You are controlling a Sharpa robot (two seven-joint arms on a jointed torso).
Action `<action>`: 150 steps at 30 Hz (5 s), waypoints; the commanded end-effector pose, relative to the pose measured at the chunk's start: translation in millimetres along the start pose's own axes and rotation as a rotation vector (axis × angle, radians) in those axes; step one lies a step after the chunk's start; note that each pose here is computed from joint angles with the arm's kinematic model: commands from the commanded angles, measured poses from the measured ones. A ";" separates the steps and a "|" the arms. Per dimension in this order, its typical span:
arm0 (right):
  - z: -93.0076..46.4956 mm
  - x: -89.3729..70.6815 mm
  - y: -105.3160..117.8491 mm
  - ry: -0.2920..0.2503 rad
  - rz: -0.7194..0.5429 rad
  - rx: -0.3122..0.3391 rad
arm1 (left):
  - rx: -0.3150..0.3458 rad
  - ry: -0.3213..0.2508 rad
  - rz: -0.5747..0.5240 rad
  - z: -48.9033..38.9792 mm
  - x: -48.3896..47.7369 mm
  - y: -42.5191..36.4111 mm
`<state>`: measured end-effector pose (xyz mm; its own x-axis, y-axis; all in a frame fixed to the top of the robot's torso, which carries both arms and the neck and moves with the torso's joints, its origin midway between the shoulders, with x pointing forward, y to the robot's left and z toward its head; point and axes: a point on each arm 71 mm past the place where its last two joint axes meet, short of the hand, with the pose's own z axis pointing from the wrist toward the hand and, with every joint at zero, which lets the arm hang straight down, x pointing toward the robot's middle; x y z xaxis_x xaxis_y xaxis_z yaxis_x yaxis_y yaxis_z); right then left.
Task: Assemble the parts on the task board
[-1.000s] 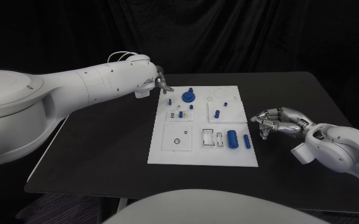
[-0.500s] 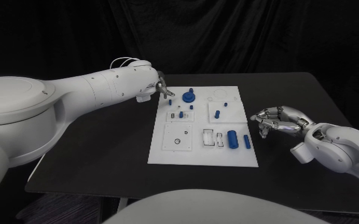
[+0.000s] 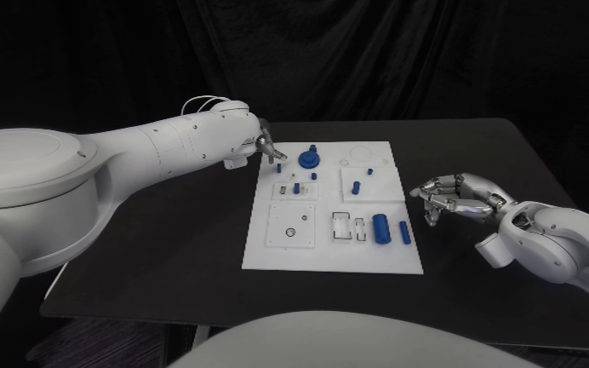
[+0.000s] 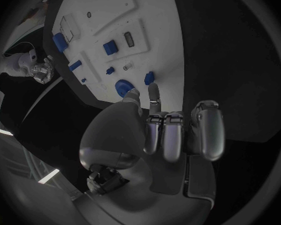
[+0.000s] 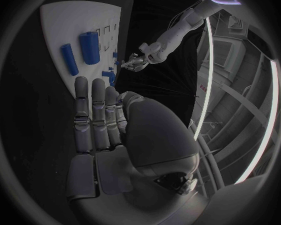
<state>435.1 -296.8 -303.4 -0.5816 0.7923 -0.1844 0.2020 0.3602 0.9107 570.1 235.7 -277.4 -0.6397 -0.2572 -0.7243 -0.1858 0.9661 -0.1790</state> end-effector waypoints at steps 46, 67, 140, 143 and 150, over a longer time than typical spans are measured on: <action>-2.2 0.0 0.4 -0.003 -0.002 -0.015 | 0.004 0.027 0.005 7.9 12.3 -2.5; -1.4 0.8 0.5 0.002 -0.002 -0.013 | 0.009 0.034 0.008 10.3 11.7 -4.4; -2.4 2.1 -0.6 0.013 0.002 0.005 | 0.006 0.073 0.020 12.7 21.2 -4.3; -2.7 1.9 -0.8 0.012 0.002 0.007 | 0.007 0.076 0.021 12.3 22.1 -4.9; -3.1 1.3 -1.4 0.010 0.002 0.012 | -0.004 0.060 0.014 9.3 23.7 -1.9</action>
<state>432.9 -297.5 -302.4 -0.5839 0.7910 -0.1827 0.1988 0.3575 0.9125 563.7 228.0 -299.7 -0.6933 -0.2383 -0.6801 -0.1704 0.9712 -0.1666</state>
